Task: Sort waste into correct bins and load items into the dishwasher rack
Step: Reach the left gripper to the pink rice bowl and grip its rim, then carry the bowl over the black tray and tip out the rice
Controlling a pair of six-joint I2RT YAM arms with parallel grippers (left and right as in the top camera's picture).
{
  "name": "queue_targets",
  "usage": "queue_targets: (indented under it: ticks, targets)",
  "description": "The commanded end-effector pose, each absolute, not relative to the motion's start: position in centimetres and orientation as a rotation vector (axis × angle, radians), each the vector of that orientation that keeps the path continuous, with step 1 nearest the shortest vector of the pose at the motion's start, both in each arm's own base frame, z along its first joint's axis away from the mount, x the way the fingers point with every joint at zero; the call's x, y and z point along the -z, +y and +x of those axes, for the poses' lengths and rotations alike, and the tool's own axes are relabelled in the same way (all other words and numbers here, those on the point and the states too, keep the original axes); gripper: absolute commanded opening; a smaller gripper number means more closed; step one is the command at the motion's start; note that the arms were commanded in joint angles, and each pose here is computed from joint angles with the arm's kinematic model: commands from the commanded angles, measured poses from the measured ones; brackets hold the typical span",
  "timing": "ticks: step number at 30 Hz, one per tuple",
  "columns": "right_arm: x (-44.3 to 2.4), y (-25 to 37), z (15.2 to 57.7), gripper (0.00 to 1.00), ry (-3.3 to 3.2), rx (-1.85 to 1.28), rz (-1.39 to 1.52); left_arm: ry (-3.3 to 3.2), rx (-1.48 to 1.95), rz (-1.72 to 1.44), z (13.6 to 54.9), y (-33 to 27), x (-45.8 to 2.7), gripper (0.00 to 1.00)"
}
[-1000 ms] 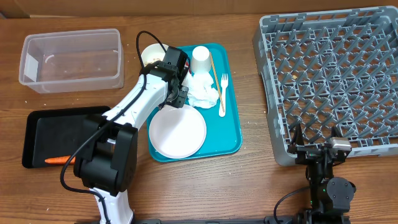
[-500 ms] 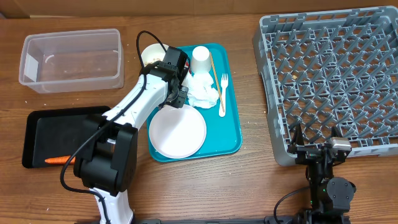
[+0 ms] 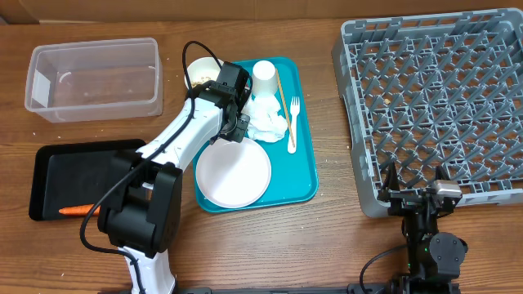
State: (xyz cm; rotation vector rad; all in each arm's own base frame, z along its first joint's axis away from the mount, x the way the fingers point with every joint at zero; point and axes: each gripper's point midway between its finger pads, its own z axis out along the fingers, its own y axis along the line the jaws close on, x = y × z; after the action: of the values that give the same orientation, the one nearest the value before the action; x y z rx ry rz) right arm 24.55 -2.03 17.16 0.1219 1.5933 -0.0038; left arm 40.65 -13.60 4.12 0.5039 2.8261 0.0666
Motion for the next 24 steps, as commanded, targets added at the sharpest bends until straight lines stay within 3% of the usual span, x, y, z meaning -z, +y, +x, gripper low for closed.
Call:
queue_targets:
  ticks: [1,12,24]
  targets:
    - [-17.0,-2.2,24.6,1.0,1.589,0.012,0.128,2.829,-0.09,0.521,40.6,-13.4,-3.7,0.06]
    - [-17.0,-2.2,24.6,1.0,1.589,0.012,0.128,2.786,-0.03,0.515,42.0,-14.6,-7.3,0.04]
    - [-17.0,-2.2,24.6,1.0,1.589,0.012,0.128,2.783,0.192,0.257,41.4,-16.3,-18.8,0.04]
